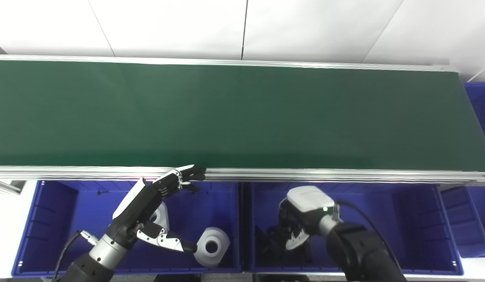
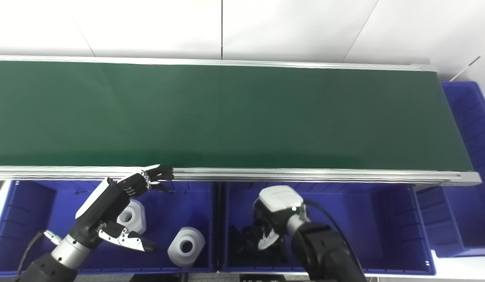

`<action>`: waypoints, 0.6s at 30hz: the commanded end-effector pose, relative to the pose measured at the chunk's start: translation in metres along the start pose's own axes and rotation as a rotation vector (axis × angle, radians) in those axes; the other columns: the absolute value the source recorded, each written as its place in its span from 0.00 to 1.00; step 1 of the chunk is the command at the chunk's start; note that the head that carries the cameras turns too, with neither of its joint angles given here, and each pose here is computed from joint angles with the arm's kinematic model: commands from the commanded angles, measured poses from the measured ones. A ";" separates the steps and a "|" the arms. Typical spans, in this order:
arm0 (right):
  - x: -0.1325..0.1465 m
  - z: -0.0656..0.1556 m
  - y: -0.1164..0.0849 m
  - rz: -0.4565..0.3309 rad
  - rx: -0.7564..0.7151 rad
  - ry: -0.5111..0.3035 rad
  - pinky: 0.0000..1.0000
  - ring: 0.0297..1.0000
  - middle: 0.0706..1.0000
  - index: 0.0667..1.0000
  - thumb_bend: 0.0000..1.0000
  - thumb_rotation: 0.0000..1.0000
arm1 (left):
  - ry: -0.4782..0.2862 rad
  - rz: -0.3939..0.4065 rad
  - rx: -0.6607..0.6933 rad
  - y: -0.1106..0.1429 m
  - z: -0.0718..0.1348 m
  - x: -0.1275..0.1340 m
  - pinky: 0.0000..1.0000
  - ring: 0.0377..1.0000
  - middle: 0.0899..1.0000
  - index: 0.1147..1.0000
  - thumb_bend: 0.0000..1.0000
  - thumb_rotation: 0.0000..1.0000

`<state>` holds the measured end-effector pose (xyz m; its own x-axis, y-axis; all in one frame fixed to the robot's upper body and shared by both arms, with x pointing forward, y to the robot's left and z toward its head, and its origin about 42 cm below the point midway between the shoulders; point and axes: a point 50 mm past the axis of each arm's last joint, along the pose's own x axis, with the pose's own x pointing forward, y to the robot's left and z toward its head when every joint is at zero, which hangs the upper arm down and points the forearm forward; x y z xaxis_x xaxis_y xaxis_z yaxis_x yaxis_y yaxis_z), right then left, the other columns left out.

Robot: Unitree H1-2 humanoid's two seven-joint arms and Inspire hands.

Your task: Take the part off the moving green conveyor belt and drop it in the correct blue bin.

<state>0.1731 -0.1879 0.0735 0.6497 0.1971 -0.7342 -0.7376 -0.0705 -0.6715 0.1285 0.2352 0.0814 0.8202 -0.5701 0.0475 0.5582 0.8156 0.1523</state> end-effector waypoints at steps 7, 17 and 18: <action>-0.078 0.016 0.019 -0.280 0.145 -0.004 1.00 1.00 1.00 0.93 0.59 0.97 | -0.030 0.001 0.046 0.003 0.008 -0.005 0.79 0.82 0.83 0.80 0.89 0.22; -0.122 0.034 0.047 -0.559 0.518 -0.119 0.73 0.79 0.79 0.77 0.55 0.54 | -0.013 -0.022 0.056 0.000 0.008 -0.012 0.81 0.83 0.84 0.81 0.88 0.22; -0.124 0.036 0.048 -0.571 0.550 -0.139 0.72 0.78 0.79 0.76 0.55 0.52 | -0.011 -0.023 0.055 -0.001 0.008 -0.013 0.81 0.83 0.84 0.81 0.88 0.22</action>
<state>0.0528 -0.1839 0.1235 0.9291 0.1509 -0.3377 -0.3656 0.5137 -0.7762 0.1172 0.2398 0.0799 0.8177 -0.5755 0.0113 0.5627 0.8034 0.1948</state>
